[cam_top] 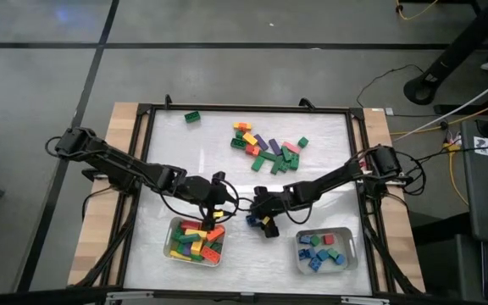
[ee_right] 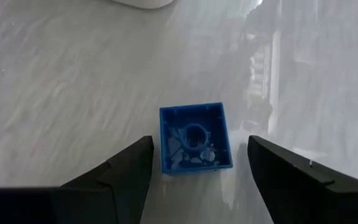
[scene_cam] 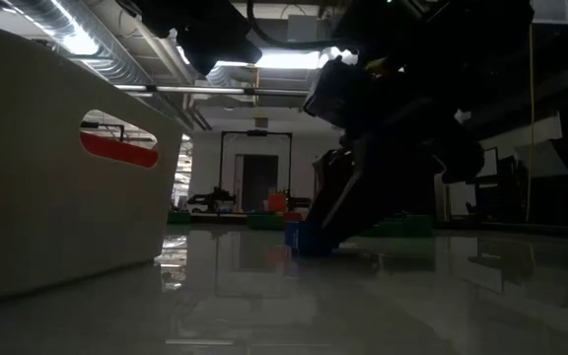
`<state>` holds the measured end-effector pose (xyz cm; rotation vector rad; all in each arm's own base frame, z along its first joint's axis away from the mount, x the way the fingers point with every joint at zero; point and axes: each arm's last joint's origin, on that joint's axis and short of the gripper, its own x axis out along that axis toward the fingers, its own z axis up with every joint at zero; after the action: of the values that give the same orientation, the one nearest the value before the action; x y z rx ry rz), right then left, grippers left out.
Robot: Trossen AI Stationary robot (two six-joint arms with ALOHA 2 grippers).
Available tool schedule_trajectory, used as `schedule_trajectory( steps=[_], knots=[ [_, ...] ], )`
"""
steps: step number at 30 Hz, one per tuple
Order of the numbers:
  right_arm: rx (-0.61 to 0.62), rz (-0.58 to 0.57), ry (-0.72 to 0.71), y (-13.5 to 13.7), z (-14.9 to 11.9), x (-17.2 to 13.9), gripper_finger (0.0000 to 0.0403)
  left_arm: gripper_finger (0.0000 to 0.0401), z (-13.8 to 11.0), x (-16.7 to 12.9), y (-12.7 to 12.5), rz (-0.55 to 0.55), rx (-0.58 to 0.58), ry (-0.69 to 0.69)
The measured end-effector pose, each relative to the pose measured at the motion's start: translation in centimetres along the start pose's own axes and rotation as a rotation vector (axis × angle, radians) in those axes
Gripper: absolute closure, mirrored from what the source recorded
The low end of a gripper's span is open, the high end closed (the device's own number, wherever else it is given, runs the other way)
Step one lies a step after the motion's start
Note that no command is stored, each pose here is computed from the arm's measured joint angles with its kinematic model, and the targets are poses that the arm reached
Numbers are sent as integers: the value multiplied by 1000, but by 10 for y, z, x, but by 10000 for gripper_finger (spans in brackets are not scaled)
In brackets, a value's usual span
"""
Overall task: Sort blocks by size
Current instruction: Put the square blue game piece into the gray bin
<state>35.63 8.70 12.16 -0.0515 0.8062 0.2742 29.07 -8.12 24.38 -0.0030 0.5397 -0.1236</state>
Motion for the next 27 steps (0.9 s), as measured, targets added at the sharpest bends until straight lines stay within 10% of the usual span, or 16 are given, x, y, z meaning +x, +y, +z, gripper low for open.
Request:
schedule_trajectory(
  steps=[13, 27],
  knots=[
    [0, 0, -30, -1, -2, 10, 147, 232, -1, 1, 7, 42, -30, 5],
    [-11, 115, -79, 4, 9, -2, 270, 232, -10, 0, 39, 293, -126, 98]
  ],
)
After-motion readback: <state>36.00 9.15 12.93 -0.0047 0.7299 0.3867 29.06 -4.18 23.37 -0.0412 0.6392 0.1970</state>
